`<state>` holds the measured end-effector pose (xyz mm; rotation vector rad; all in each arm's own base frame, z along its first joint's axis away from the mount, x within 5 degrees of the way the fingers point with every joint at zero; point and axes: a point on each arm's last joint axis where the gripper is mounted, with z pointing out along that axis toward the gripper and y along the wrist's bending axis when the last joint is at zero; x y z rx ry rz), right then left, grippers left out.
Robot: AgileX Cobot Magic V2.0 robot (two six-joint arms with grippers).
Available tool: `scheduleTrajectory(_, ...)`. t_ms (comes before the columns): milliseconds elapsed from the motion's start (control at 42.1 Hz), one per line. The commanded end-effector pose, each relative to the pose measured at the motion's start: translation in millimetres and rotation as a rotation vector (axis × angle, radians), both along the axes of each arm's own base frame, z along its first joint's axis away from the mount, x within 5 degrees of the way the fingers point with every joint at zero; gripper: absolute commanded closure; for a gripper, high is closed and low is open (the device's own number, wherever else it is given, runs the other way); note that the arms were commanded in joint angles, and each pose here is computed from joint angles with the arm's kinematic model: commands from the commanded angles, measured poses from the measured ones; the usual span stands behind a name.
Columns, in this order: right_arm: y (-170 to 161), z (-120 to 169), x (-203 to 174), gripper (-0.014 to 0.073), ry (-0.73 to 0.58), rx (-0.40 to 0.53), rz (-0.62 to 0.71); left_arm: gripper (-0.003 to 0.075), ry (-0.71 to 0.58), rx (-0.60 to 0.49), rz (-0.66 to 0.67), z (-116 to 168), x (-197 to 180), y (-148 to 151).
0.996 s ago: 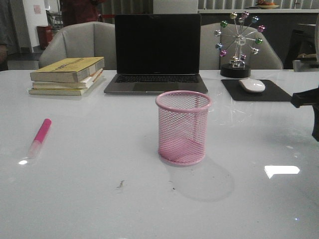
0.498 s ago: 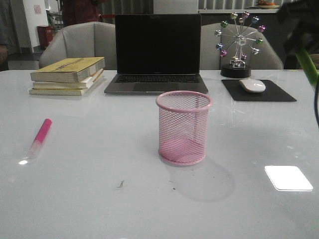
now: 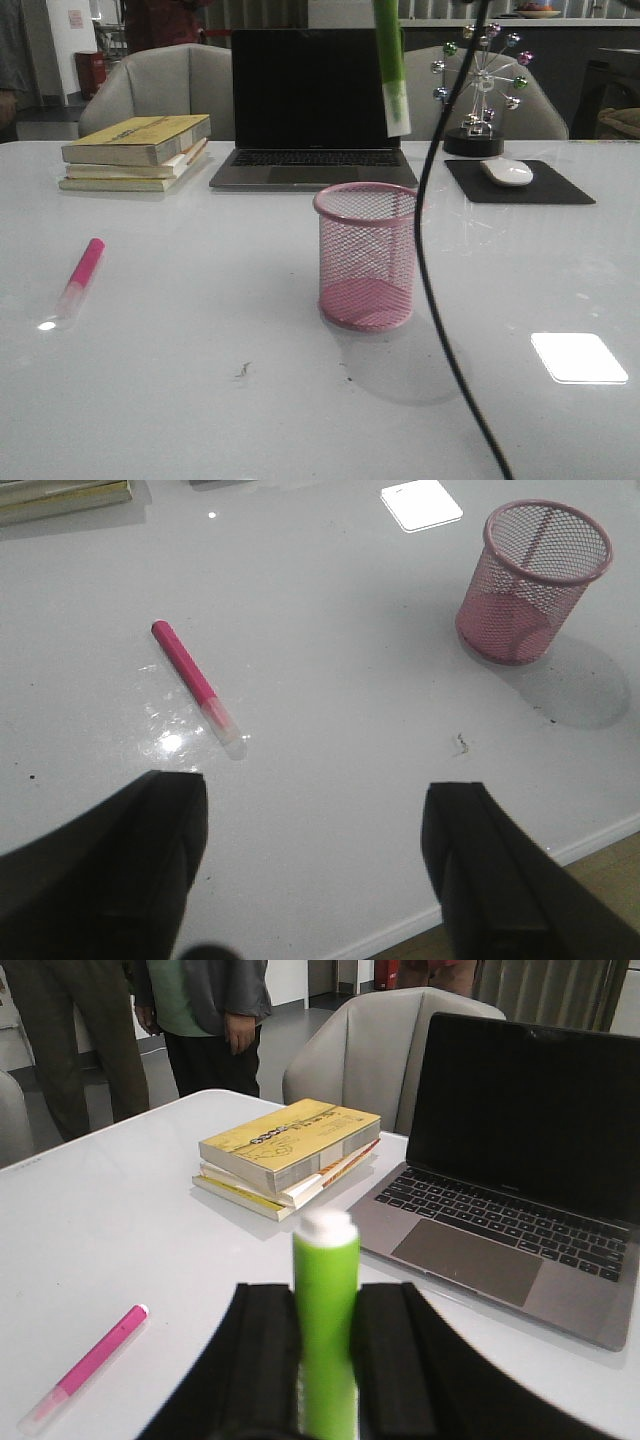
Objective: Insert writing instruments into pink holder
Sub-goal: 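Lift the green marker upright and carry it over the pink holder, then lower the green marker into the holder and open the right gripper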
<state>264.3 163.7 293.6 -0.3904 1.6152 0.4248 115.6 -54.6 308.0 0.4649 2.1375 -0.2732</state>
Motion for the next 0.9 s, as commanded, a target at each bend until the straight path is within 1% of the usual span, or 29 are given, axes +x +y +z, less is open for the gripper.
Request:
scheduleTrajectory(0,4.0,9.3,8.9,0.0433,-0.123,0.064,-0.017,0.0214,-0.078,-0.04,-0.004,13.4,3.5,-2.6)
scheduleTrajectory(142,12.7,-21.9,22.7,0.0431,-0.053,0.016,-0.018,0.0214,-0.078,-0.04,-0.004,13.4,3.5,-2.6)
scheduleTrajectory(308,18.0,-47.6,30.7,0.0429,0.019,-0.029,-0.016,0.0214,-0.078,-0.04,-0.004,13.4,3.5,-2.6)
scheduleTrajectory(356,19.0,-53.5,32.2,0.0421,0.038,-0.041,-0.015,0.0214,-0.078,-0.04,-0.004,13.4,3.5,-2.6)
scheduleTrajectory(403,19.4,-56.6,32.6,0.0391,0.052,-0.05,-0.014,0.0214,-0.078,-0.04,-0.004,13.4,3.5,-2.6)
scheduleTrajectory(427,19.5,-57.2,32.6,0.0369,0.056,-0.052,-0.014,0.0214,-0.078,-0.04,-0.004,13.4,3.5,-2.6)
scheduleTrajectory(522,19.5,-57.8,32.5,0.0238,0.062,-0.055,-0.013,0.0214,-0.078,-0.04,-0.004,13.4,3.5,-2.6)
scheduleTrajectory(593,19.5,-57.5,32.6,0.0162,0.059,-0.053,-0.013,0.0214,-0.078,-0.04,-0.004,13.4,3.5,-2.6)
scheduleTrajectory(712,18.6,-52.8,31.1,0.0148,0.05,-0.047,-0.013,0.0214,-0.078,-0.04,-0.004,13.4,3.5,-2.6)
scheduleTrajectory(783,16.7,-45.0,27.8,0.0148,0.047,-0.043,-0.011,0.0214,-0.078,-0.04,-0.004,13.4,3.5,-2.6)
scheduleTrajectory(878,12.1,-27.3,19.7,0.0148,0.035,-0.031,-0.006,0.0214,-0.078,-0.04,-0.004,13.4,3.5,-2.6)
